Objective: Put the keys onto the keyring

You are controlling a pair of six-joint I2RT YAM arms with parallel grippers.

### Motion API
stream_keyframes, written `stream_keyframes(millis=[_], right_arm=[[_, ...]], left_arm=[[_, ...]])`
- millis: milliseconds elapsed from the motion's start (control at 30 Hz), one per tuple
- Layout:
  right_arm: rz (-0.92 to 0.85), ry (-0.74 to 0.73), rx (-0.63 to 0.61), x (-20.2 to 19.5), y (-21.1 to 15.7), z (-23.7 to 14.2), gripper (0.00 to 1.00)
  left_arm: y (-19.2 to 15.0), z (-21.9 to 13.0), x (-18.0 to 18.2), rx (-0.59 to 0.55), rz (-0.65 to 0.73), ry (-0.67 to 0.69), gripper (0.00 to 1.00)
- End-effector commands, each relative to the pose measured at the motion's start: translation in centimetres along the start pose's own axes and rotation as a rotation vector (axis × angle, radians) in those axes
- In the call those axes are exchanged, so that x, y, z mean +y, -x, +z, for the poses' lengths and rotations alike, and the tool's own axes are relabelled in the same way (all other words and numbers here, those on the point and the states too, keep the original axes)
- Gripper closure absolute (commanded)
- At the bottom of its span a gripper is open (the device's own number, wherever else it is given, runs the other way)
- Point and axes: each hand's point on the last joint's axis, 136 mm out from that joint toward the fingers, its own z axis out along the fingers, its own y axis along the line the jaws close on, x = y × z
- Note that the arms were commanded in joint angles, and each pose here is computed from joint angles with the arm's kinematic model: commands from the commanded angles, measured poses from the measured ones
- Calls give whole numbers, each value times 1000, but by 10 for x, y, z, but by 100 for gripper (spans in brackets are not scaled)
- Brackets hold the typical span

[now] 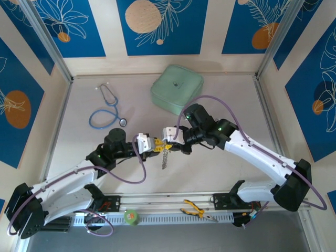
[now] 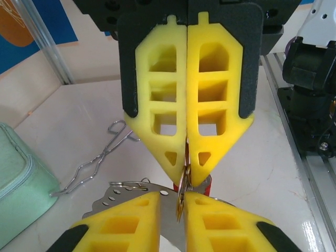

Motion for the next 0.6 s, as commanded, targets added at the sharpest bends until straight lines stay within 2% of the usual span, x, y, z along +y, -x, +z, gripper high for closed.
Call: stream_keyframes(millis=[0, 67, 133, 167, 200, 233, 267, 433, 567], right_arm=[[-40, 52, -3, 9, 12, 0, 100], [-27, 62, -6, 8, 16, 0, 100], [12, 52, -44, 4, 21, -4, 100], [47, 43, -86, 1, 23, -9, 94], [76, 37, -135, -1, 25, -16, 78], [93, 37, -171, -2, 23, -19, 69], [102, 35, -197, -1, 20, -20, 67], [123, 65, -207, 6, 11, -14, 65], [123, 68, -217, 7, 10, -11, 68]], left_arm=[[14, 1, 1, -35, 32, -13, 87], [16, 1, -1, -44, 31, -22, 98], [16, -1, -2, -50, 31, -22, 100], [17, -2, -3, -57, 30, -20, 100], [18, -3, -4, -71, 29, -16, 100], [20, -4, -4, -88, 28, -16, 100], [21, -5, -6, -109, 27, -17, 100], [28, -6, -9, -161, 27, -36, 100], [30, -6, -12, -179, 25, -51, 100]])
